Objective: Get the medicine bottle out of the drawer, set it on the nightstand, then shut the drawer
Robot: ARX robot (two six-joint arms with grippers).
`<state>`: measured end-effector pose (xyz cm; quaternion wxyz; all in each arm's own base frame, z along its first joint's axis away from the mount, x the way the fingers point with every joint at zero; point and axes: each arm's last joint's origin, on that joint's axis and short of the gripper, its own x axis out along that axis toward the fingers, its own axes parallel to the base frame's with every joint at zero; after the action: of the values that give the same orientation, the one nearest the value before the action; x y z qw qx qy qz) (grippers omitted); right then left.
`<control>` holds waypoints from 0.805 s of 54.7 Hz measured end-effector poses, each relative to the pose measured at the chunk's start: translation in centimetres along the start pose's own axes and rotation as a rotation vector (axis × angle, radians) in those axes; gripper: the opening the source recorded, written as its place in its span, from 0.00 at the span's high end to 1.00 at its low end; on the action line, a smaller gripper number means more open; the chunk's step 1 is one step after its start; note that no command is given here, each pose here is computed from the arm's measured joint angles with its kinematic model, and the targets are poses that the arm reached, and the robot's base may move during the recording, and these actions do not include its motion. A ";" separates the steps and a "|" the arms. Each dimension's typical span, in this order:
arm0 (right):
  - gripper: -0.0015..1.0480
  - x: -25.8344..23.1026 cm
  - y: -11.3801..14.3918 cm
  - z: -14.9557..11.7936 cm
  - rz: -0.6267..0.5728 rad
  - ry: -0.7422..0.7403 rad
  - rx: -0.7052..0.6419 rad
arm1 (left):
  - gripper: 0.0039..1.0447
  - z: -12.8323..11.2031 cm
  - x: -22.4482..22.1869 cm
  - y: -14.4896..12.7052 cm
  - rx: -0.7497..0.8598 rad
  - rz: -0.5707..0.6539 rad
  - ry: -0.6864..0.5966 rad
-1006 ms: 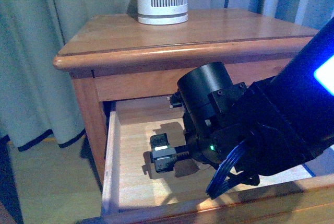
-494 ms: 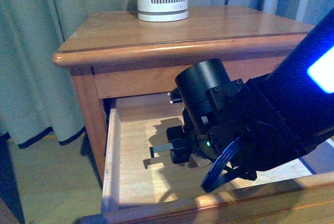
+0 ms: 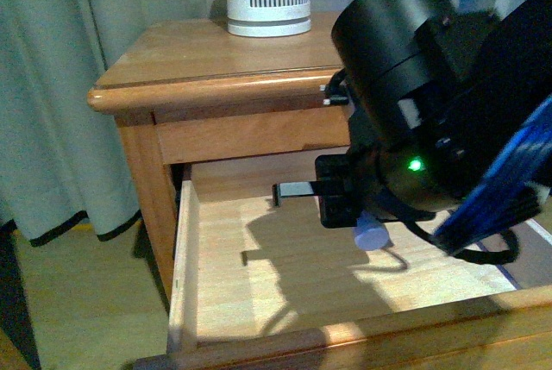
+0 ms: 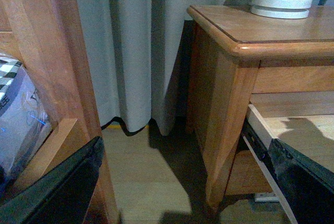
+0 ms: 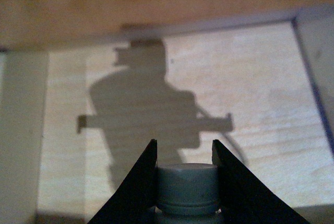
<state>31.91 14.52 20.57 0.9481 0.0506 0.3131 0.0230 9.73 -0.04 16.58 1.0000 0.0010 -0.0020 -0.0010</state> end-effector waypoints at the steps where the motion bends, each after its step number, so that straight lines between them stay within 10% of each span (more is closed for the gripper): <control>1: 0.73 -0.6 -0.2 0.7 -0.001 -0.025 0.006 | 0.06 0.0 0.0 0.0 0.000 0.000 0.000; 22: 0.73 -1.3 -7.3 14.6 -0.189 -0.387 0.014 | 0.06 0.0 0.0 0.0 0.000 0.000 0.000; 44: 0.73 9.2 -9.4 16.0 -0.299 -0.367 -0.038 | 0.06 0.0 0.0 0.0 0.000 0.000 0.000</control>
<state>48.95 4.52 26.92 0.9828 -0.0107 0.1390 -0.1215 9.73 -0.04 16.58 1.0000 0.0010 -0.0020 -0.0010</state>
